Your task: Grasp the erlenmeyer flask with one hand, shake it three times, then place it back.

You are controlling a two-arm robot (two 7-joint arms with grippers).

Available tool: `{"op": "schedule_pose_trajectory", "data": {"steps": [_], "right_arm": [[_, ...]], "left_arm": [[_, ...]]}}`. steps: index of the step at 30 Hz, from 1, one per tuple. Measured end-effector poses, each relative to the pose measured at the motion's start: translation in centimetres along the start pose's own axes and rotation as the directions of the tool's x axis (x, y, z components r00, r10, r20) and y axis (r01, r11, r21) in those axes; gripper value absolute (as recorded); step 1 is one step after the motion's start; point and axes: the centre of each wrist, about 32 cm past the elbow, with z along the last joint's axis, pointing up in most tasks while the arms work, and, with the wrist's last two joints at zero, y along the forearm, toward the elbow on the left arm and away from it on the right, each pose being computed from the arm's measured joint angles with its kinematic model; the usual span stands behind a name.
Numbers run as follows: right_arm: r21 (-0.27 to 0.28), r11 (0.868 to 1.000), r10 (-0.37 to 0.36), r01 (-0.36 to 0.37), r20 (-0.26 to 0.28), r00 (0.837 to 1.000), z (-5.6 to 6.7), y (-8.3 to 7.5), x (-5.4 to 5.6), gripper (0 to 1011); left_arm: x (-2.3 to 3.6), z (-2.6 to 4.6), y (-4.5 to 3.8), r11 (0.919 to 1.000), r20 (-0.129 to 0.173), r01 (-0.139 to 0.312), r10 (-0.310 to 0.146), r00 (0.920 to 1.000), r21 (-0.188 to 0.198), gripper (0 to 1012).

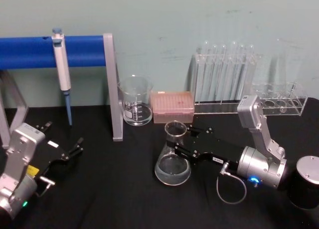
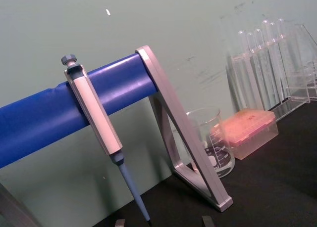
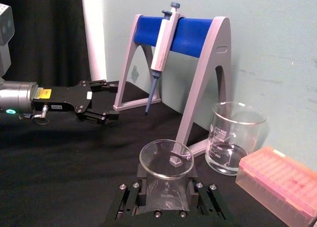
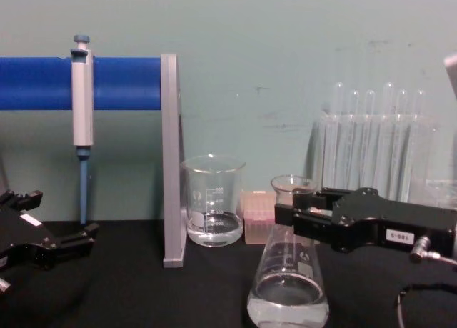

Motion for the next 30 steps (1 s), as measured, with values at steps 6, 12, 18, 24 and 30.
{"op": "schedule_pose_trajectory", "data": {"steps": [6,12,18,24,30], "right_arm": [[-0.004,1.0,0.006,-0.006,-0.006,1.0,-0.09,0.11,0.11,453],[-0.01,1.0,0.01,-0.01,-0.01,1.0,-0.15,0.24,0.24,452],[-0.018,1.0,0.013,-0.013,-0.013,1.0,-0.2,0.35,0.33,453],[-0.029,0.999,0.017,-0.018,-0.013,1.0,-0.24,0.48,0.39,453],[-0.042,0.999,0.02,-0.02,-0.014,1.0,-0.28,0.58,0.47,453]], "left_arm": [[0.0,0.0,0.0,1.0,0.0,0.0,0.0,1.0,0.0,1001],[0.0,0.0,0.0,1.0,0.0,0.0,0.0,1.0,0.0,1001],[0.0,0.0,0.0,1.0,0.0,0.0,0.0,1.0,0.0,1001],[0.0,0.0,0.0,1.0,0.0,0.0,0.0,1.0,0.0,1001],[0.0,0.0,0.0,1.0,0.0,0.0,0.0,1.0,0.0,1001]]}}
